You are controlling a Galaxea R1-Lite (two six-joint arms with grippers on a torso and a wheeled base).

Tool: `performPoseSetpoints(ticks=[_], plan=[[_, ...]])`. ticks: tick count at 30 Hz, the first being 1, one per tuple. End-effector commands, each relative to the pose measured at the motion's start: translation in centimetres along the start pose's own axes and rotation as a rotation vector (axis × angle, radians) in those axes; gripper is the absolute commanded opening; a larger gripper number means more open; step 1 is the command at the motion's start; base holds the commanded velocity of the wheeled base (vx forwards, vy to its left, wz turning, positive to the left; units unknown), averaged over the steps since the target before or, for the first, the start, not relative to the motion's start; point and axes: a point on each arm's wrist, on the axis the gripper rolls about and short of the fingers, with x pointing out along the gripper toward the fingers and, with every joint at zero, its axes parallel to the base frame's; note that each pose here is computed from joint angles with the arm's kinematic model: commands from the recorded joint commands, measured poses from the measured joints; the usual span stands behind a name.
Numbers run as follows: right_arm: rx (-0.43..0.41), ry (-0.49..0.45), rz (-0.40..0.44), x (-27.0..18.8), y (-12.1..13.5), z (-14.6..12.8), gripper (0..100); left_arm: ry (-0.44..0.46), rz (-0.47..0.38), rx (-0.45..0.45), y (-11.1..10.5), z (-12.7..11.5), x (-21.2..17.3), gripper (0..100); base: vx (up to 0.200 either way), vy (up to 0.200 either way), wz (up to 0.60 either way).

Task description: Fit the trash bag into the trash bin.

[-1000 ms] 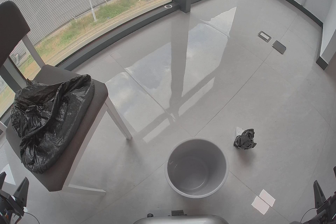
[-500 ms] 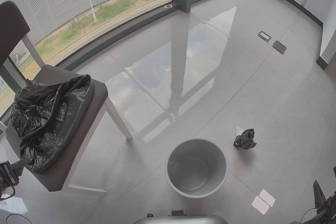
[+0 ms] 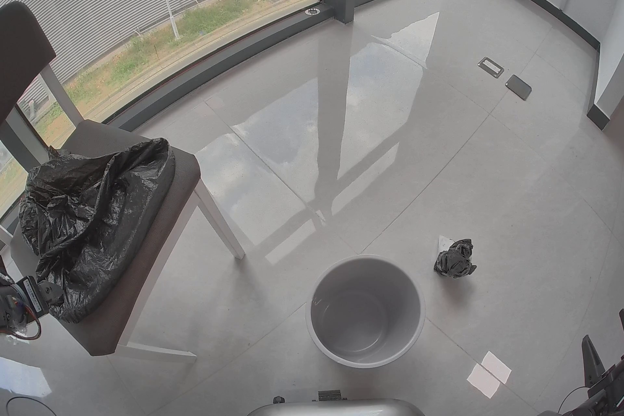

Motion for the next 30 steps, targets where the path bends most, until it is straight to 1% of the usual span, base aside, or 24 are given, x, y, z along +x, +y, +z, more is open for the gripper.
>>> performPoseSetpoints(ticks=[1,7,8,12,19,20,25,30], plan=[[0.0,0.013,0.001,0.1,0.0,-0.5,100,0.048,0.013,-0.034,0.3,0.8,1.6,100,0.0,0.0,0.0],[0.0,0.013,0.001,0.1,0.0,-0.5,100,0.078,0.007,-0.037,0.3,0.7,2.5,100,0.0,0.0,0.0],[0.0,0.013,-0.002,0.1,0.0,-0.5,100,0.095,-0.003,-0.039,0.3,0.7,2.7,100,0.0,0.0,0.0],[-0.002,0.013,-0.005,0.1,0.0,-0.5,100,0.131,-0.02,-0.067,0.1,0.7,3.4,100,0.0,0.0,0.0],[-0.003,0.013,-0.008,0.1,0.0,-0.5,100,0.136,-0.03,-0.069,-0.1,0.6,3.7,100,0.0,0.0,0.0],[-0.003,0.013,-0.008,0.1,0.0,-0.5,100,0.131,-0.034,-0.064,-0.2,0.6,3.7,0,0.0,0.0,0.0],[0.001,0.013,-0.008,0.1,0.0,-0.5,100,0.126,-0.041,-0.056,-0.4,0.9,3.6,0,0.0,0.0,0.0],[0.006,0.013,-0.01,0.1,0.0,-0.5,100,0.13,-0.054,-0.04,-0.6,0.6,3.5,0,0.0,0.0,0.0]])
